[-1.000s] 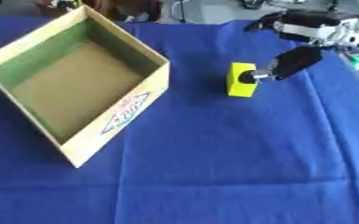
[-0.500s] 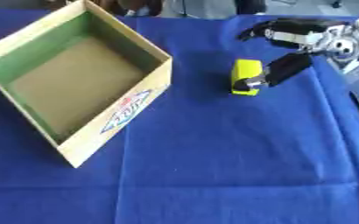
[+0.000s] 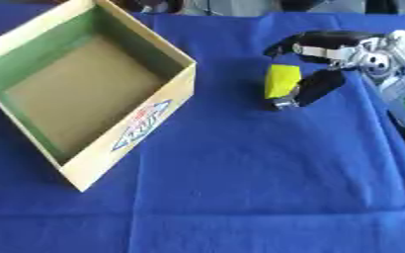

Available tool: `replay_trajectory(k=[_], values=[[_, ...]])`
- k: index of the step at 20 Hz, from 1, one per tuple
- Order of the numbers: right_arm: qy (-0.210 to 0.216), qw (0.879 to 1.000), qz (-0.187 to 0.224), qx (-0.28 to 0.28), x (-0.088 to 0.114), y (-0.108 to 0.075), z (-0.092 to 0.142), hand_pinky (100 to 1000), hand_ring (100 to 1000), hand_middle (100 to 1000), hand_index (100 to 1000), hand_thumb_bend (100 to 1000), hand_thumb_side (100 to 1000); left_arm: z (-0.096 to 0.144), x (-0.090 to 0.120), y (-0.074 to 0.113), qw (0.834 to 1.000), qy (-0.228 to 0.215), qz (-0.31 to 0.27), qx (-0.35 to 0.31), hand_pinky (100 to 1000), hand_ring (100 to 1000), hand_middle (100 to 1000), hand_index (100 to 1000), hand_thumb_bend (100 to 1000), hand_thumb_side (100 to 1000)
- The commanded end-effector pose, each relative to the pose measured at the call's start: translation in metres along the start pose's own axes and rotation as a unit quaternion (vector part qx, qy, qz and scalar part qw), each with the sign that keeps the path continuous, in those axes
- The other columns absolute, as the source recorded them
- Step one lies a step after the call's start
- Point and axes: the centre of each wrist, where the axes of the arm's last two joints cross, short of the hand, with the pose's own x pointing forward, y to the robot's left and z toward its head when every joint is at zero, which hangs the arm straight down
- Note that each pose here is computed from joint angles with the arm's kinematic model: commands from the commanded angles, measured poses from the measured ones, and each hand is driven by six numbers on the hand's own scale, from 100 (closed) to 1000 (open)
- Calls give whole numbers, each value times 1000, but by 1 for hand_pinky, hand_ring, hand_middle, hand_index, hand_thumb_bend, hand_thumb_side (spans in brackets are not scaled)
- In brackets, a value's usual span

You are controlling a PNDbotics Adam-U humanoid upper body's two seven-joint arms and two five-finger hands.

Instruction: Pick up objects on the table and place them in the box.

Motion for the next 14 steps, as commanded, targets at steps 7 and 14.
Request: replay_trajectory(k=[7, 14], values=[[31, 999, 9, -1, -13, -9, 10, 891, 948, 872, 987, 478, 599, -2, 4, -1, 1000, -9, -1, -5, 284, 444, 490, 625, 100, 896], [30, 1000, 4, -2, -14, -12, 12, 862, 906, 809, 957, 344, 606, -1, 4, -1, 1000, -7, -2, -7, 285, 444, 490, 624, 100, 899]])
